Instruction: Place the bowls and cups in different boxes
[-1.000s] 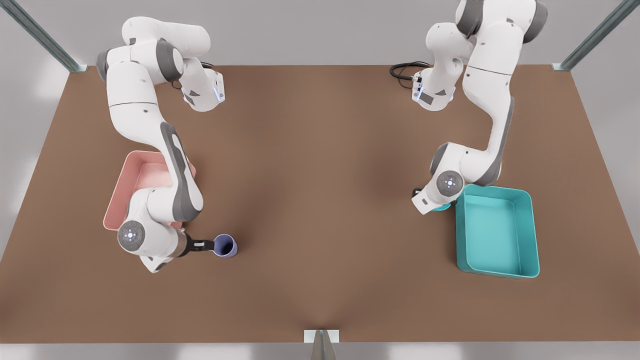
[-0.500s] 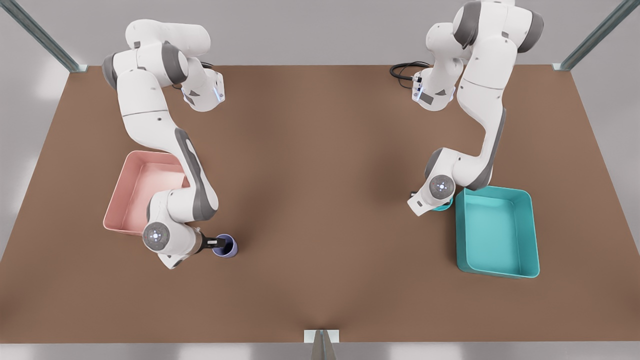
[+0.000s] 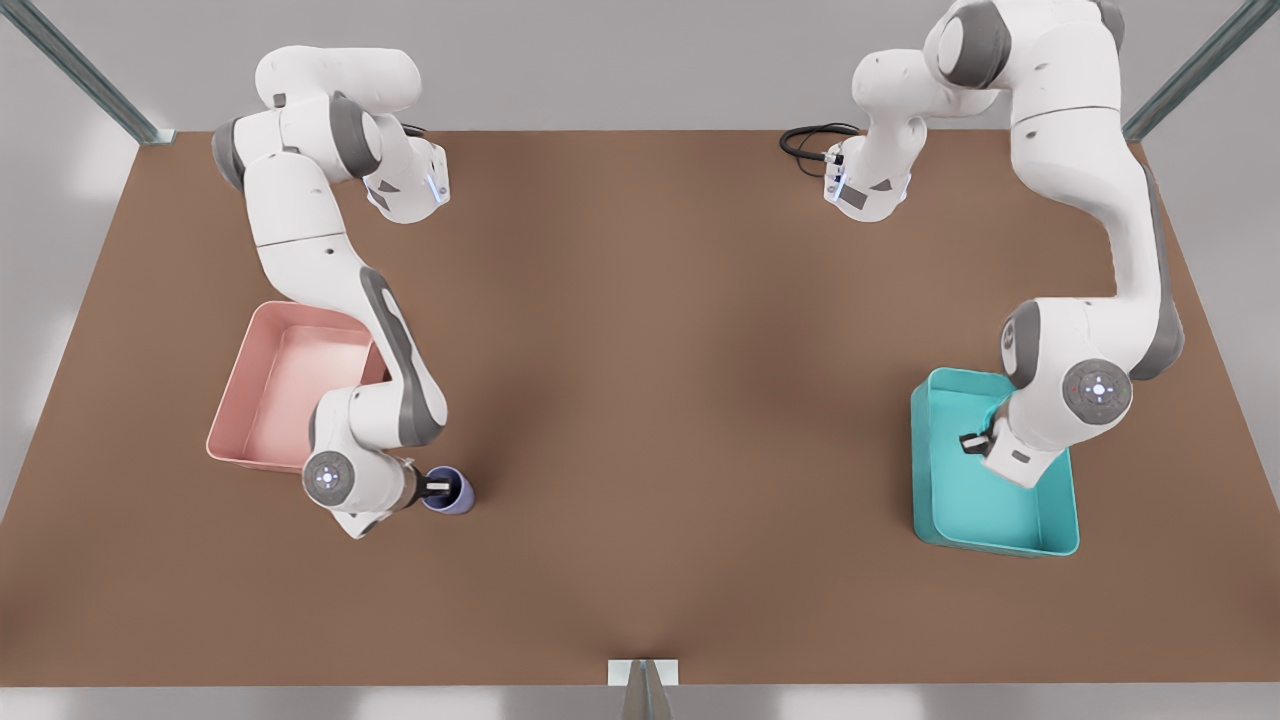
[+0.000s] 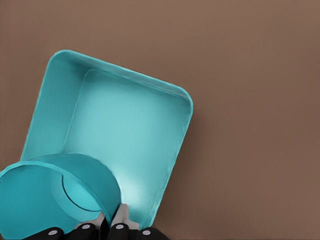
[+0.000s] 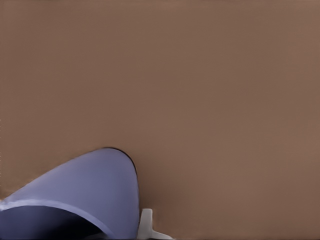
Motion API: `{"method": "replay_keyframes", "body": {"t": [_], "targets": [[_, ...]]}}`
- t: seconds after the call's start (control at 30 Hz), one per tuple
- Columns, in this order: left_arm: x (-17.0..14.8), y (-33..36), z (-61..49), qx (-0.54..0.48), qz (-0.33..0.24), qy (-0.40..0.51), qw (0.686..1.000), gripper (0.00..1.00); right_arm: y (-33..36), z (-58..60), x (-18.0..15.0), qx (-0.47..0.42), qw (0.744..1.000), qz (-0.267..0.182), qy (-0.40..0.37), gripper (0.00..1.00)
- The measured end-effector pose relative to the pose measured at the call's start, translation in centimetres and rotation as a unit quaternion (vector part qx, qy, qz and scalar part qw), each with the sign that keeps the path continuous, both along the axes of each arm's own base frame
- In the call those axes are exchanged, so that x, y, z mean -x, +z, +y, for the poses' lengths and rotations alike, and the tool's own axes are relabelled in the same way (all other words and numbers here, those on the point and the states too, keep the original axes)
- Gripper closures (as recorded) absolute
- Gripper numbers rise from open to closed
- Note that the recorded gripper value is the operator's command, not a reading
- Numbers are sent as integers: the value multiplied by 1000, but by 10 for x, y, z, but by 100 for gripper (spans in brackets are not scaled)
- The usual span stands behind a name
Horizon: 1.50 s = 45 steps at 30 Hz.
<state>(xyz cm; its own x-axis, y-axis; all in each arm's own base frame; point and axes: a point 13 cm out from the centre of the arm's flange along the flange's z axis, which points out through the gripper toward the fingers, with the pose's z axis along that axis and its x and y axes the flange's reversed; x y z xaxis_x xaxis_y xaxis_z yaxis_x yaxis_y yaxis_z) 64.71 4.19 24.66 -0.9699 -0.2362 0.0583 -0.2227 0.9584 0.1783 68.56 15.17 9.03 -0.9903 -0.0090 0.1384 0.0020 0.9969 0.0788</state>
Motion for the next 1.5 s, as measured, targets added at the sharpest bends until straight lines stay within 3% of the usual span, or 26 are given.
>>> {"method": "replay_keyframes", "body": {"t": [0.13,0.23,0.33,0.4,0.43,0.5,0.6,0.67,0.73,0.9,1.2,1.23,1.27,1.5], "targets": [[22,-83,33,-4,56,29,998,79,25,0,-15,-3,1000,-22,-1,79],[34,-137,51,-3,82,43,996,79,106,-51,-32,-7,998,-55,-22,79],[39,-173,62,-2,89,52,995,79,158,-140,-20,-2,998,-44,-52,79],[37,-179,62,0,84,53,995,20,179,-194,-4,0,997,-29,-66,79],[34,-178,60,3,79,52,995,1,184,-219,4,1,997,-21,-70,79],[20,-145,52,14,54,51,997,0,185,-256,21,3,998,-3,-68,79],[-16,22,6,42,-23,28,998,0,177,-273,51,7,999,29,-41,79],[0,130,-60,51,-49,-19,997,0,167,-273,76,8,999,47,-20,79],[23,192,-107,53,-40,-66,996,0,156,-273,99,8,999,54,-2,79],[61,202,-112,50,46,-90,994,0,89,-270,127,4,999,41,34,79],[88,189,-107,52,114,-112,986,0,41,-275,98,12,996,-31,77,79],[89,189,-106,53,117,-113,985,0,39,-276,97,13,996,-33,80,27],[90,189,-105,53,119,-114,985,0,37,-278,96,14,996,-34,82,0],[94,188,-103,54,129,-125,982,0,39,-283,90,31,995,-42,83,0]]}}
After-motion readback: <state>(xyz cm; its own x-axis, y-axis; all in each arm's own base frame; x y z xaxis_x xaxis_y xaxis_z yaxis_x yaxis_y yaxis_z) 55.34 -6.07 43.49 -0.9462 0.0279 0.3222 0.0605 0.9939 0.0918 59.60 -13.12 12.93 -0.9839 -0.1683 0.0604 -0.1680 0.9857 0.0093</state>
